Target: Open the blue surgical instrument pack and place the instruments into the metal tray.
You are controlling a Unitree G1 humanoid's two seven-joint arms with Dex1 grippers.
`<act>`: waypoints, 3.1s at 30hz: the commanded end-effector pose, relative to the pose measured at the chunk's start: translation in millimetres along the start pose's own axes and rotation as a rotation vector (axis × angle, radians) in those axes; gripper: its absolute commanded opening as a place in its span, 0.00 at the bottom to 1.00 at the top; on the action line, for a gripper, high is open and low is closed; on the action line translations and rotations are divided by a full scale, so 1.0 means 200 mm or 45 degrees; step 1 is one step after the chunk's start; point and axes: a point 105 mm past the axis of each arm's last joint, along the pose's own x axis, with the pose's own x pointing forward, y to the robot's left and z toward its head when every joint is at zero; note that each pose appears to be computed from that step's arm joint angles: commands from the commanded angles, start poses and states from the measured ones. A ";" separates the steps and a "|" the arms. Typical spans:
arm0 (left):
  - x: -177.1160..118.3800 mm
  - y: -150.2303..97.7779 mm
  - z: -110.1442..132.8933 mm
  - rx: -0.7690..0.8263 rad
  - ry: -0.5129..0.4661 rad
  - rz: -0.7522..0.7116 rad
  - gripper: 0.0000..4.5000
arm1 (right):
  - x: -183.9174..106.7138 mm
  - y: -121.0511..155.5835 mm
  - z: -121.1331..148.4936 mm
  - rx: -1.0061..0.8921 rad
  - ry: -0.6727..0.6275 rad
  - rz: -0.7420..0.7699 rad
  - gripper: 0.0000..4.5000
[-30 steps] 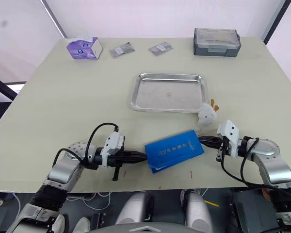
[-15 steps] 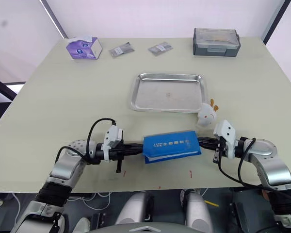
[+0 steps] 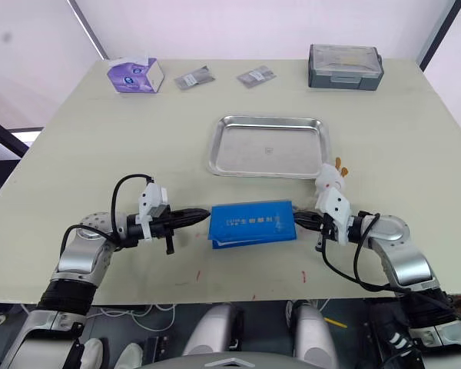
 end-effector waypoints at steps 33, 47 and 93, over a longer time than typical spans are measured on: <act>0.01 0.11 0.07 0.044 -0.086 0.155 0.01 | 0.00 -0.04 0.06 -0.069 -0.040 -0.090 0.00; -0.24 0.10 0.14 0.073 -0.056 0.160 0.00 | -0.30 0.01 0.06 -0.023 -0.038 -0.047 0.42; -0.13 -0.24 0.37 0.287 -0.176 -0.462 1.00 | 0.02 0.09 0.08 -1.031 -0.201 0.215 0.45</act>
